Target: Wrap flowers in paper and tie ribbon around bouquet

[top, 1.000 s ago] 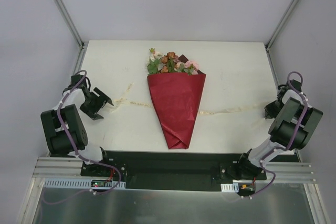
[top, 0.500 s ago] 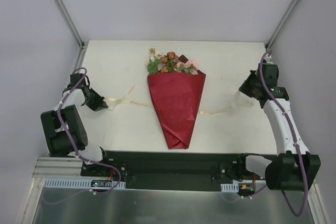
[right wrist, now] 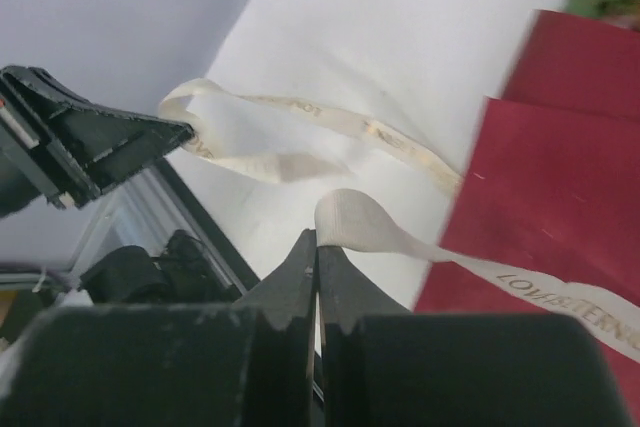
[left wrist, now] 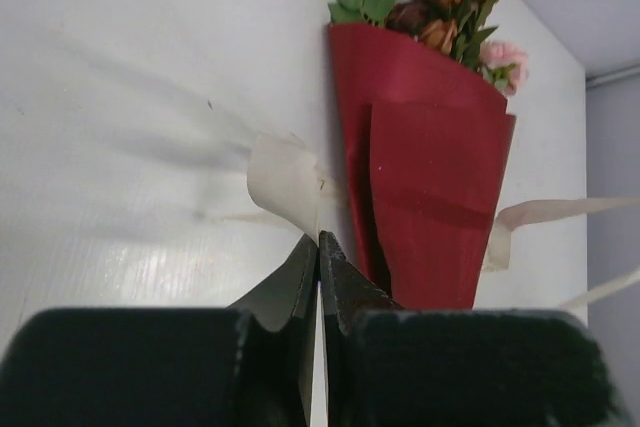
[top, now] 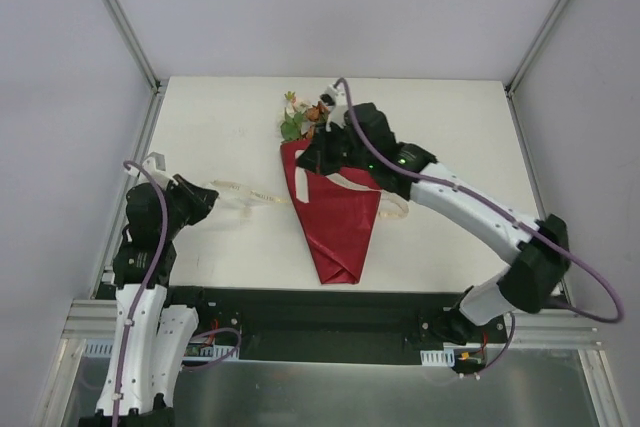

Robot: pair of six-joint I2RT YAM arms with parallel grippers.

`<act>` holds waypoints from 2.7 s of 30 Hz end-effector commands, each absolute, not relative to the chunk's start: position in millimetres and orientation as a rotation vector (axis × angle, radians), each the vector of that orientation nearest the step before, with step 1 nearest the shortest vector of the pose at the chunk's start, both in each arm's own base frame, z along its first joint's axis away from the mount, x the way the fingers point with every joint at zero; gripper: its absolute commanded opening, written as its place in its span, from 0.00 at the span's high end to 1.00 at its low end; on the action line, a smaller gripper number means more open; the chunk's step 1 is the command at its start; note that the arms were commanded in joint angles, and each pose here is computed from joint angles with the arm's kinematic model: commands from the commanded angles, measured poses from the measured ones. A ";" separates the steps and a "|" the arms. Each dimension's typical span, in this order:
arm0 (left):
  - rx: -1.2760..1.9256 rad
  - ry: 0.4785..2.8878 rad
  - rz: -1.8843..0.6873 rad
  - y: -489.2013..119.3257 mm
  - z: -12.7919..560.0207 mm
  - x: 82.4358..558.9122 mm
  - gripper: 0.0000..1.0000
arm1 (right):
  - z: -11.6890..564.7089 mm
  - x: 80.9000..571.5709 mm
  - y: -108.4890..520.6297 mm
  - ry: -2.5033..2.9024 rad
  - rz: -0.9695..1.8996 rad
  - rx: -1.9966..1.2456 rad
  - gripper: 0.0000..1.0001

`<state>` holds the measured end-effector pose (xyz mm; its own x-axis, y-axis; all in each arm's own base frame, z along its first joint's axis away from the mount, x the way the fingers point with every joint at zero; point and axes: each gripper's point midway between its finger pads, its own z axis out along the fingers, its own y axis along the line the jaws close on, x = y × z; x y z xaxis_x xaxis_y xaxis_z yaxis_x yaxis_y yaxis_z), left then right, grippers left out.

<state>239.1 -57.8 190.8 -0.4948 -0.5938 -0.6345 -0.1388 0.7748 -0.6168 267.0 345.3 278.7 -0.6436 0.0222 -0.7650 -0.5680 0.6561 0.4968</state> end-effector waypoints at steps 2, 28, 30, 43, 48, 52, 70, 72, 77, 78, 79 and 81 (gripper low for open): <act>-0.674 1.953 -0.584 -44.9 189.1 228.9 1.00 | 301.6 271.8 446.8 1.995 1.296 -0.499 0.99; -0.500 2.311 -1.289 -146.2 159.7 144.9 1.00 | 108.8 348.8 555.3 2.312 1.024 -0.585 0.91; -0.448 2.327 -1.307 -151.5 168.8 143.8 1.00 | 106.6 344.2 555.7 2.329 1.042 -0.598 0.90; 0.070 2.313 -1.414 -239.5 270.1 195.5 1.00 | 228.0 303.6 392.0 2.379 1.215 -0.587 0.18; 0.107 2.317 -1.447 -262.6 276.1 233.9 1.00 | 227.6 290.0 281.1 2.341 1.107 -0.483 0.10; 0.125 2.365 -1.478 -285.7 266.0 269.0 1.00 | 200.2 267.9 240.2 2.295 1.022 -0.568 0.07; 0.013 2.401 -1.414 -354.5 255.4 354.6 1.00 | 118.1 339.3 196.3 2.243 0.495 -0.527 0.26; 0.001 2.416 -1.419 -357.0 250.2 358.5 1.00 | 117.4 344.7 197.7 2.238 0.453 -0.551 0.25; -0.067 2.461 -1.390 -358.5 229.7 368.9 1.00 | 92.7 345.5 200.5 2.297 0.413 -0.613 0.27; -0.079 2.463 -1.381 -357.9 227.6 371.2 1.00 | 85.3 343.3 202.8 2.309 0.414 -0.626 0.28; -0.084 2.464 -1.373 -357.2 225.3 374.3 1.00 | 82.6 343.4 205.4 2.312 0.416 -0.629 0.29; -0.071 2.451 -1.374 -358.5 228.8 377.0 1.00 | 74.0 342.0 211.6 2.340 0.456 -0.641 0.35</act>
<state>361.8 -359.6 218.0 -0.9590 -0.1651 -0.2303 0.1085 0.5369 -0.8366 331.4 199.5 75.0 -0.6941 -0.2935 -0.6574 -0.5133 0.8420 0.1660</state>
